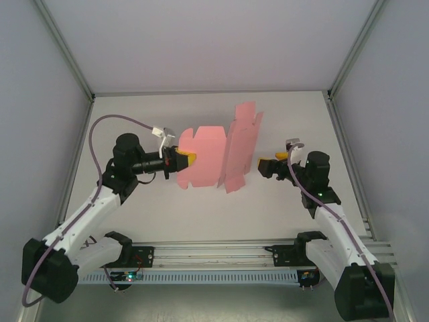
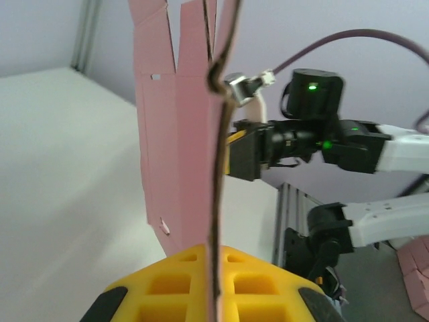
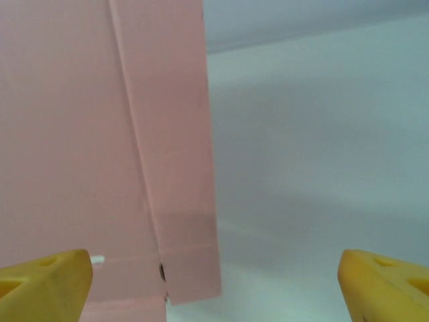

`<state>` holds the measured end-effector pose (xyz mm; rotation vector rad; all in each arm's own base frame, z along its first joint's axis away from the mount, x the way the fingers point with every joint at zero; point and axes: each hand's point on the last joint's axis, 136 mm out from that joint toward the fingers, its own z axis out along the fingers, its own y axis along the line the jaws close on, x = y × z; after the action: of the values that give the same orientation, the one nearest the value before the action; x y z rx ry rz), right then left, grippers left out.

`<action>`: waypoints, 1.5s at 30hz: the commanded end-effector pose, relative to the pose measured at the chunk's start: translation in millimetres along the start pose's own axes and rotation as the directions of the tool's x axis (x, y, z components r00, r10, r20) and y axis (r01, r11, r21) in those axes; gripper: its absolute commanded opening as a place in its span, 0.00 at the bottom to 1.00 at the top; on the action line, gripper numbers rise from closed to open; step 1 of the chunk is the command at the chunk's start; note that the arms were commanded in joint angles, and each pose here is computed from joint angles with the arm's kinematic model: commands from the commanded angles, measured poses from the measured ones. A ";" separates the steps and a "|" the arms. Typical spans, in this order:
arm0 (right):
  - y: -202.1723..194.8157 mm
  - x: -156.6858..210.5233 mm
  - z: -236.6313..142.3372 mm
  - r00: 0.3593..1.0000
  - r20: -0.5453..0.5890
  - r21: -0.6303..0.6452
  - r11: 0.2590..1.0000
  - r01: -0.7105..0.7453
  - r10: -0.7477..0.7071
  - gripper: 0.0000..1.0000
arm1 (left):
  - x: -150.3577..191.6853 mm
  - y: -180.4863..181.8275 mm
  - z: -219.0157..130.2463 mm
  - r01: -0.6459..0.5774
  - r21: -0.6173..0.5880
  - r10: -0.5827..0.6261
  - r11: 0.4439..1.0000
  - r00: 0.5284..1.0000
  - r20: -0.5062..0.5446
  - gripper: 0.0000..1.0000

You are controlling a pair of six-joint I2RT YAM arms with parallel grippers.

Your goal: Assemble paper box

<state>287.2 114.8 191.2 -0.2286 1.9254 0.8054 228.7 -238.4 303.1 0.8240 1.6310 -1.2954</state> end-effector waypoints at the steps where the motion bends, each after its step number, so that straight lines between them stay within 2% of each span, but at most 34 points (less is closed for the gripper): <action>1: 37.1 -24.8 -10.2 0.985 0.117 -0.178 0.973 0.144 -0.125 0.95 | -18.1 -41.8 -4.5 -0.194 0.076 0.190 0.978 0.980 0.058 0.00; 7: 63.4 -41.2 -23.1 0.957 0.197 -0.261 0.930 0.261 -0.213 0.95 | -23.4 -70.1 -19.8 -0.278 0.069 0.270 0.958 0.957 0.106 0.00; 12: 95.3 -34.3 -39.5 0.924 0.247 -0.410 0.833 0.371 -0.290 0.87 | -23.7 -68.1 -29.1 -0.287 -0.005 0.284 0.958 0.946 0.158 0.00; 16: 108.5 -37.8 -49.1 0.907 0.275 -0.445 0.794 0.414 -0.319 0.80 | -23.7 -70.1 -32.9 -0.287 -0.020 0.286 0.958 0.943 0.169 0.00; 18: 115.8 -39.6 -53.7 0.904 0.278 -0.472 0.773 0.424 -0.326 0.71 | -24.9 -68.0 -34.6 -0.279 -0.044 0.282 0.959 0.943 0.175 0.00; 22: 120.5 -40.8 -56.8 0.908 0.264 -0.491 0.765 0.418 -0.327 0.38 | -28.8 -54.8 -40.2 -0.244 -0.137 0.269 0.960 0.939 0.212 0.00; 25: 120.9 -39.8 -57.6 0.904 0.269 -0.487 0.762 0.426 -0.333 0.22 | -31.2 -49.7 -44.4 -0.234 -0.180 0.274 0.955 0.929 0.248 0.00; 31: 122.6 -42.7 -58.4 0.902 0.273 -0.488 0.760 0.430 -0.336 0.02 | -30.2 -27.7 -48.5 -0.161 -0.282 0.235 0.946 0.938 0.255 0.00; 34: 115.9 -49.6 -53.0 0.914 0.255 -0.453 0.796 0.402 -0.317 0.00 | -25.0 -10.5 -51.9 -0.105 -0.352 0.205 0.930 0.944 0.260 0.00; 35: 113.1 -52.9 -49.7 0.923 0.236 -0.441 0.813 0.381 -0.304 0.00 | -22.4 -3.0 -54.4 -0.080 -0.387 0.191 0.918 0.947 0.258 0.04; 36: 111.4 -53.6 -46.5 0.931 0.212 -0.438 0.822 0.363 -0.298 0.00 | -18.7 9.4 -58.6 -0.031 -0.441 0.161 0.897 0.952 0.260 0.21; 38: 111.6 -51.9 -37.7 0.947 0.151 -0.449 0.833 0.322 -0.285 0.00 | -5.5 33.3 -68.4 0.048 -0.547 0.103 0.836 0.965 0.242 0.33; 40: 116.7 -48.0 -27.4 0.949 0.092 -0.454 0.835 0.310 -0.303 0.00 | 9.8 53.8 -81.7 0.111 -0.649 0.046 0.753 0.974 0.220 0.82; 41: 119.0 -41.8 -21.4 0.941 0.040 -0.445 0.837 0.317 -0.336 0.00 | 17.1 63.1 -91.3 0.143 -0.702 0.015 0.697 0.977 0.214 0.94; 42: 120.8 -35.1 -16.9 0.930 -0.013 -0.440 0.837 0.324 -0.367 0.00 | 23.3 69.4 -99.9 0.162 -0.743 -0.006 0.649 0.978 0.208 1.00; 45: 129.7 -14.8 -6.0 0.891 -0.155 -0.461 0.829 0.316 -0.426 0.00 | 36.9 79.5 -123.9 0.191 -0.828 -0.039 0.527 0.979 0.202 1.00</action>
<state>236.0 203.4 291.4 -0.8795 1.6673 1.0502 254.7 -141.0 263.5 0.1723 1.8107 -0.6620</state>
